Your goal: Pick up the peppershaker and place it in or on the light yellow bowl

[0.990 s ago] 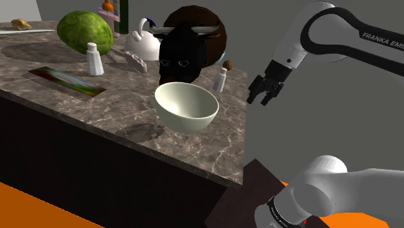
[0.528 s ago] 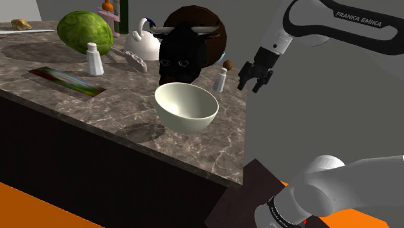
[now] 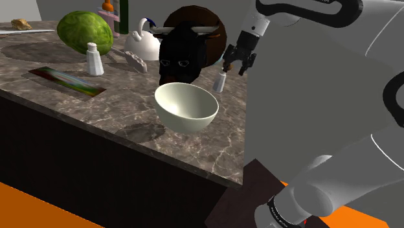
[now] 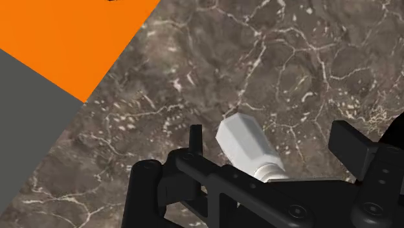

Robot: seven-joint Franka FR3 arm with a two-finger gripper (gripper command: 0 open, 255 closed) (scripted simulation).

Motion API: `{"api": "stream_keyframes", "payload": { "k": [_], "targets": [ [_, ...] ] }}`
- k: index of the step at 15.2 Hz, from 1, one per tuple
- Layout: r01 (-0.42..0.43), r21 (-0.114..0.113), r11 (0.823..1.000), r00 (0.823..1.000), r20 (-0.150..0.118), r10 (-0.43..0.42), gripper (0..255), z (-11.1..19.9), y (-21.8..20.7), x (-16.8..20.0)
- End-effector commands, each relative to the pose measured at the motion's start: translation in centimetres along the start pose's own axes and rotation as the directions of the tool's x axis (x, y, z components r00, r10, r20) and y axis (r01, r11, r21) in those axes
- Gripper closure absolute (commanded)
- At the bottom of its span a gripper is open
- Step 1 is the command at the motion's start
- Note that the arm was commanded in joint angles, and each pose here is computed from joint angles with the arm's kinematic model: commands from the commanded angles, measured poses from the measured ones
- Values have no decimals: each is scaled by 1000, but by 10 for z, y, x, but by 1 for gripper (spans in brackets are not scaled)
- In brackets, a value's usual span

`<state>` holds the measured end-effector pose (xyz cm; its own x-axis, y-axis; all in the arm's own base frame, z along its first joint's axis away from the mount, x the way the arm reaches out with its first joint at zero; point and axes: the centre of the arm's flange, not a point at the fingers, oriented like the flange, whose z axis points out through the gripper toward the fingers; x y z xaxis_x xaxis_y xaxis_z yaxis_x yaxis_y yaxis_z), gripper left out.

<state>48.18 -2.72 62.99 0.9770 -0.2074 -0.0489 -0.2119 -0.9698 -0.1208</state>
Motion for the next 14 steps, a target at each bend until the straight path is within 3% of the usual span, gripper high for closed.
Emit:
{"api": "stream_keyframes", "payload": {
  "k": [1,4,11,14],
  "targets": [
    [-3,-9,1000,1000,5,3,0,-10,-6,25],
    [-8,-19,1000,1000,11,8,0,-19,-12,56],
    [-8,-19,1000,1000,11,8,0,21,-11,56],
    [-8,-19,1000,1000,11,8,0,21,-11,56]
  ]
}}
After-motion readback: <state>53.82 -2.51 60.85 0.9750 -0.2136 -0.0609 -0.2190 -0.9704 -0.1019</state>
